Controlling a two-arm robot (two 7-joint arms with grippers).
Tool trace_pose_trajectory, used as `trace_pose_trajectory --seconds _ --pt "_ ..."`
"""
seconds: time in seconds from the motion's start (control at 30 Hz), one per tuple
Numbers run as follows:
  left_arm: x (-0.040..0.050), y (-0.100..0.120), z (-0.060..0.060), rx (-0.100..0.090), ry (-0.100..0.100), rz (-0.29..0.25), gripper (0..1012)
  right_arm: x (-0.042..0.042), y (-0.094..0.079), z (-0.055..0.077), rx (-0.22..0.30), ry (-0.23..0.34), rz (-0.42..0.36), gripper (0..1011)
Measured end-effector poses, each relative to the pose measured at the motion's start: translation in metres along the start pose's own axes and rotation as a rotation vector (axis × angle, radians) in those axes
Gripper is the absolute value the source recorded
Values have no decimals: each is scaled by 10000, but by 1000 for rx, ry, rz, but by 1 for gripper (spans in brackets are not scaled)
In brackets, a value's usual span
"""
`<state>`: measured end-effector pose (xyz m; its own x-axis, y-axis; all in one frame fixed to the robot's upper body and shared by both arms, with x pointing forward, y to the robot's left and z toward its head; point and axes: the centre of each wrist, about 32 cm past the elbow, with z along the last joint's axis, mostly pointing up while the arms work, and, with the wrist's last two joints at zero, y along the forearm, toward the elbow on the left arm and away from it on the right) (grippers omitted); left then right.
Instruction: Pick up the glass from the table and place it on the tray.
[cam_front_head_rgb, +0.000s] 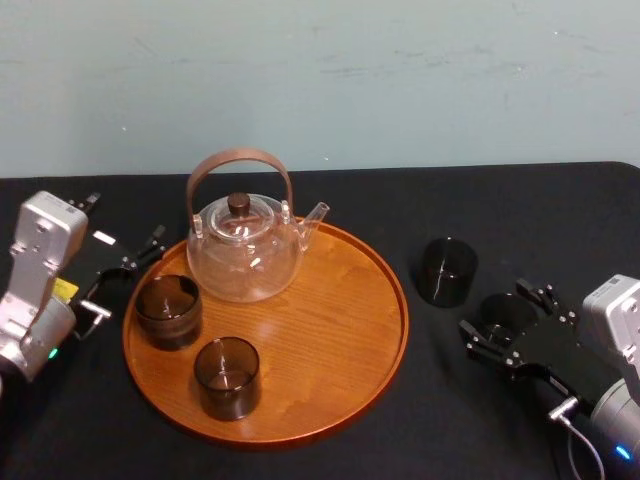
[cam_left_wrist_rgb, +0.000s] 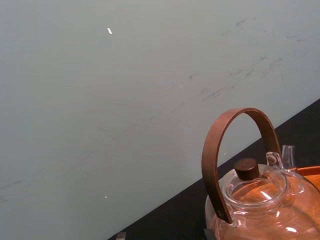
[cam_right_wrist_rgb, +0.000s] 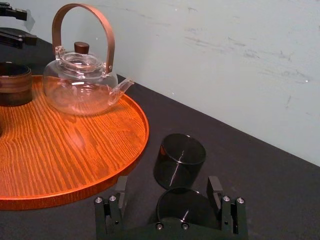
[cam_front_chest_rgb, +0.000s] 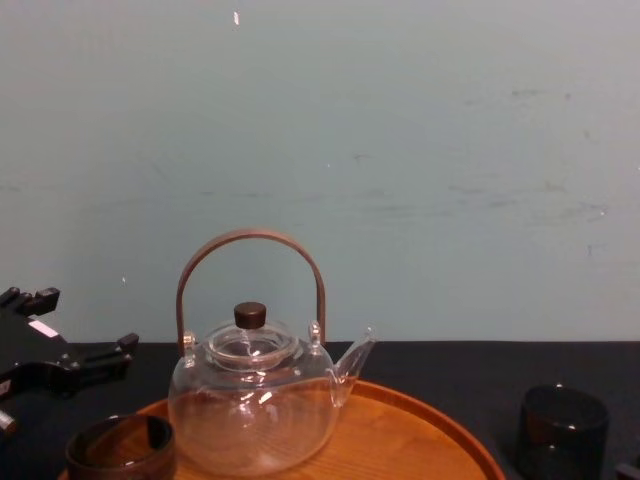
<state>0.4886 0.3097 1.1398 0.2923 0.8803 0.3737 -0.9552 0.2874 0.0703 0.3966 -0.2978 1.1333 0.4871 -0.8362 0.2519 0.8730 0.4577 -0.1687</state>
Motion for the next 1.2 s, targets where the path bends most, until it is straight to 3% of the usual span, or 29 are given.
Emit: trace_pose_trajectory --seconds 0.53,1.2 --pt "0 0 0 0 0 0 1001 17 -71 -24 -12 -2 -26 1002" --pt "0 0 0 0 0 0 1001 50 -130 -169 -45 46 -38 1002"
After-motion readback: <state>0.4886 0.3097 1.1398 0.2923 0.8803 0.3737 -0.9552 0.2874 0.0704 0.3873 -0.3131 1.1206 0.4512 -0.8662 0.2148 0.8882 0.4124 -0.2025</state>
